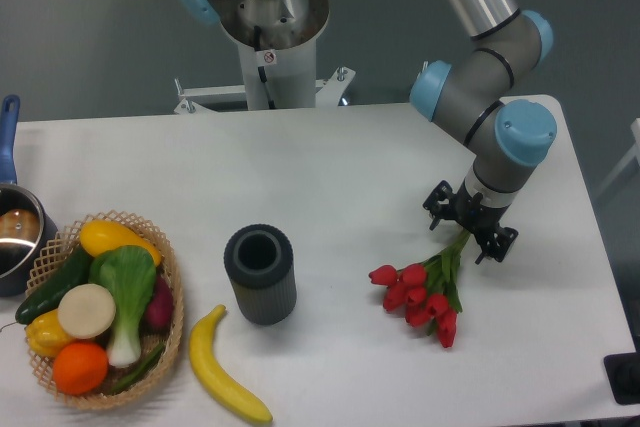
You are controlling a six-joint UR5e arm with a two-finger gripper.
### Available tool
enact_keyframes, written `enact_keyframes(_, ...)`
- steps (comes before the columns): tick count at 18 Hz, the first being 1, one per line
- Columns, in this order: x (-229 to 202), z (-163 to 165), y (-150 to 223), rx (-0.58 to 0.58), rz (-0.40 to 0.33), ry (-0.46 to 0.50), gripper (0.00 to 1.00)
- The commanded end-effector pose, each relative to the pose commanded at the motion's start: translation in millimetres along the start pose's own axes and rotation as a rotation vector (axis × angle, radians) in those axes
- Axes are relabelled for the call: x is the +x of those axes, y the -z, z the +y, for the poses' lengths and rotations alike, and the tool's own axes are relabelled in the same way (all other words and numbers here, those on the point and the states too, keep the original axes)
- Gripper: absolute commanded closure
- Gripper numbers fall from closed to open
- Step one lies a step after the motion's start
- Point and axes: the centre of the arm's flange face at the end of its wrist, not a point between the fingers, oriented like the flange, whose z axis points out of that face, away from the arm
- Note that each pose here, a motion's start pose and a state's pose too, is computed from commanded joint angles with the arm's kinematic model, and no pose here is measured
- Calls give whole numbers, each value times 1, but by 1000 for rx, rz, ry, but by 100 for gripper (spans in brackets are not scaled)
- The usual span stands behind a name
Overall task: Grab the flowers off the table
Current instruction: 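Lower the gripper around the tied tulip stems, then close the gripper on the tulip stems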
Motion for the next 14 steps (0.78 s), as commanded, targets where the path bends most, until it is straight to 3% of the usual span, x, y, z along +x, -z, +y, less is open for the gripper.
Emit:
enact_keyframes(1, 0, 0, -1, -2, 1, 0, 34)
enact_keyframes(4, 0, 0, -1, -2, 1, 5, 56)
enact_keyframes(6, -2, 0, 0, 0, -2, 10, 66)
enact_keyframes(11, -7, -2, 10, 8, -22, 7, 78)
enact_keyframes(14, -13, -5, 27, 33, -54, 5, 78)
